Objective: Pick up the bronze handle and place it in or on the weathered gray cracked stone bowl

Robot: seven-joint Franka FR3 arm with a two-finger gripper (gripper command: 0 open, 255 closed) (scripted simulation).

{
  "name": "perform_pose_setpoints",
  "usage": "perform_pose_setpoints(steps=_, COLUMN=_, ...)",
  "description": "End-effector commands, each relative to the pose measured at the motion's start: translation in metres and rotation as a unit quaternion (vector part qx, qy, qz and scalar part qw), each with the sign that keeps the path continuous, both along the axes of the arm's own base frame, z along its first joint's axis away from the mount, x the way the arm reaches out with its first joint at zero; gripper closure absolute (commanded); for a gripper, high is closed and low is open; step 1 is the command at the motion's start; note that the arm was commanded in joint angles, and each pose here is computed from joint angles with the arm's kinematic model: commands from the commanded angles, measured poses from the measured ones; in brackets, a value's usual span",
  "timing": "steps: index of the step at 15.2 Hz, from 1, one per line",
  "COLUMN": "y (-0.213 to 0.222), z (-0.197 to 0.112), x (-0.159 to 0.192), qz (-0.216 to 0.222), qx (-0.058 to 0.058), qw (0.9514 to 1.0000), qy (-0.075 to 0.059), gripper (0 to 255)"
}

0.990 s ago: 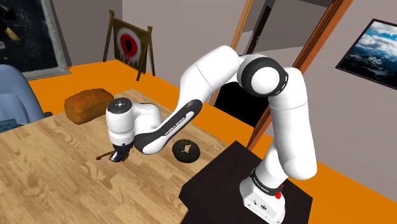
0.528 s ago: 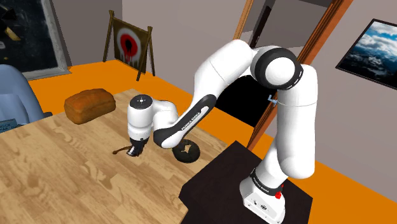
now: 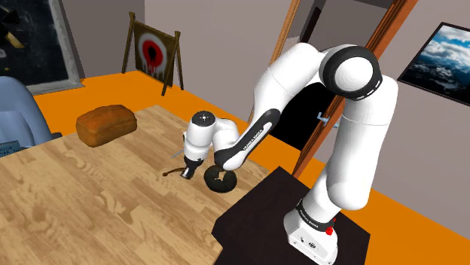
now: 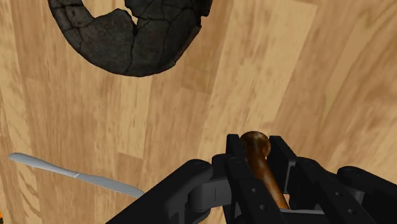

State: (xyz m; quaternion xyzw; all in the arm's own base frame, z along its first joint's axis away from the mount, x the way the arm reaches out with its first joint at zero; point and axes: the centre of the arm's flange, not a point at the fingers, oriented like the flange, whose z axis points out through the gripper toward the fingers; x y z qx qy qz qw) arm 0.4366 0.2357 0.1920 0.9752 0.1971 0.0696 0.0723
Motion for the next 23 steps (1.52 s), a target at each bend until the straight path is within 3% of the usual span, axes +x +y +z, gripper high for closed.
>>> perform_pose_setpoints(steps=1, y=-0.025, z=-0.001, x=-0.009, qz=0.000, qx=0.001, qw=1.0000, qy=0.000, gripper=255)
perform_pose_setpoints(steps=16, y=-0.208, z=-0.004, x=-0.072, qz=0.000, qx=0.001, qw=1.0000, qy=0.000, gripper=255)
perform_pose_setpoints(steps=23, y=-0.208, z=-0.041, x=-0.072, qz=0.000, qx=0.001, qw=1.0000, qy=0.000, gripper=255)
